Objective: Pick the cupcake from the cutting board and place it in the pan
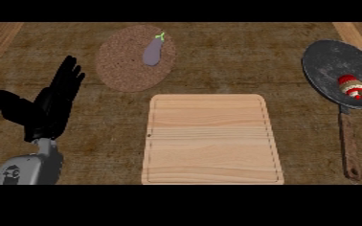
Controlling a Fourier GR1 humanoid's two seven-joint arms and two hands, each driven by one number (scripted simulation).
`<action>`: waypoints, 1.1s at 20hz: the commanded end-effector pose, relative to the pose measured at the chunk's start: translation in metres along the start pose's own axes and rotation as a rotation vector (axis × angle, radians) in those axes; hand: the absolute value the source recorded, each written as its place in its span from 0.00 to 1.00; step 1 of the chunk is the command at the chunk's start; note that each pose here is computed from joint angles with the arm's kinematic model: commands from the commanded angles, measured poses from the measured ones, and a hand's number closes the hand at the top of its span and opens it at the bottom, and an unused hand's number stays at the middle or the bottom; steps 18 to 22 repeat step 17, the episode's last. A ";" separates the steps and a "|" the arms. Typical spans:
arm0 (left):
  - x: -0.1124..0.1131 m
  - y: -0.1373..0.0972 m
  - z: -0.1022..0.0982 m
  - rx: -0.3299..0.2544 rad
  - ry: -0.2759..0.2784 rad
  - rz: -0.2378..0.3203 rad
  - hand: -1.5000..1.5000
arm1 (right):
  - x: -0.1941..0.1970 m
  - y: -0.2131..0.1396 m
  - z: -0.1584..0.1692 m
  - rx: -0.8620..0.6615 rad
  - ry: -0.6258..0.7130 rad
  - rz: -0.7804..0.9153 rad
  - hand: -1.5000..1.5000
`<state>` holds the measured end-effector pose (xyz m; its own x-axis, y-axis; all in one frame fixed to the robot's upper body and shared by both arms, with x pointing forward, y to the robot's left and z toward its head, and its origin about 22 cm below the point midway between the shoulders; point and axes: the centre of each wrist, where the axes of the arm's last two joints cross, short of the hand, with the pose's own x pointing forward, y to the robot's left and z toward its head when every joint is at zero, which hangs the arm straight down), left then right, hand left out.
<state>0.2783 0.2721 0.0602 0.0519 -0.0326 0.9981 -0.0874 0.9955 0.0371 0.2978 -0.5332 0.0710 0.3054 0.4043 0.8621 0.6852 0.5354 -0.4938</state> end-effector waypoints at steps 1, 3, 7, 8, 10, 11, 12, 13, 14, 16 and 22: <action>0.012 0.008 -0.006 0.029 -0.008 -0.013 0.50 | -0.014 -0.034 0.001 0.011 -0.046 -0.155 0.00; 0.003 0.005 0.001 0.029 0.009 0.009 0.50 | -0.048 -0.048 0.017 0.026 -0.071 -0.215 0.00; -0.005 0.010 0.007 0.029 0.020 0.000 0.50 | -0.074 -0.095 0.030 0.121 -0.066 -0.263 0.00; 0.005 0.022 0.007 0.020 0.003 -0.004 0.50 | -0.064 -0.097 0.026 0.115 -0.072 -0.253 0.00; -0.009 0.012 0.004 0.027 0.013 -0.013 0.50 | -0.081 -0.110 0.041 0.104 -0.082 -0.245 0.00; 0.006 -0.003 -0.002 0.008 -0.006 0.002 0.50 | -0.078 -0.099 0.041 0.105 -0.082 -0.256 0.00; 0.015 0.005 -0.005 0.022 -0.020 -0.008 0.50 | -0.072 -0.130 0.037 0.105 -0.096 -0.233 0.00; 0.002 0.009 0.005 0.018 -0.014 -0.013 0.50 | -0.073 -0.113 0.043 0.097 -0.090 -0.224 0.00; -0.012 0.003 0.011 0.011 0.010 -0.002 0.50 | -0.075 -0.117 0.046 0.087 -0.100 -0.231 0.00; -0.005 0.011 0.013 0.035 -0.009 -0.004 0.50 | -0.073 -0.130 0.056 0.089 -0.090 -0.203 0.00; 0.005 0.017 0.002 0.028 -0.001 -0.002 0.50 | -0.070 -0.116 0.062 0.101 -0.086 -0.229 0.00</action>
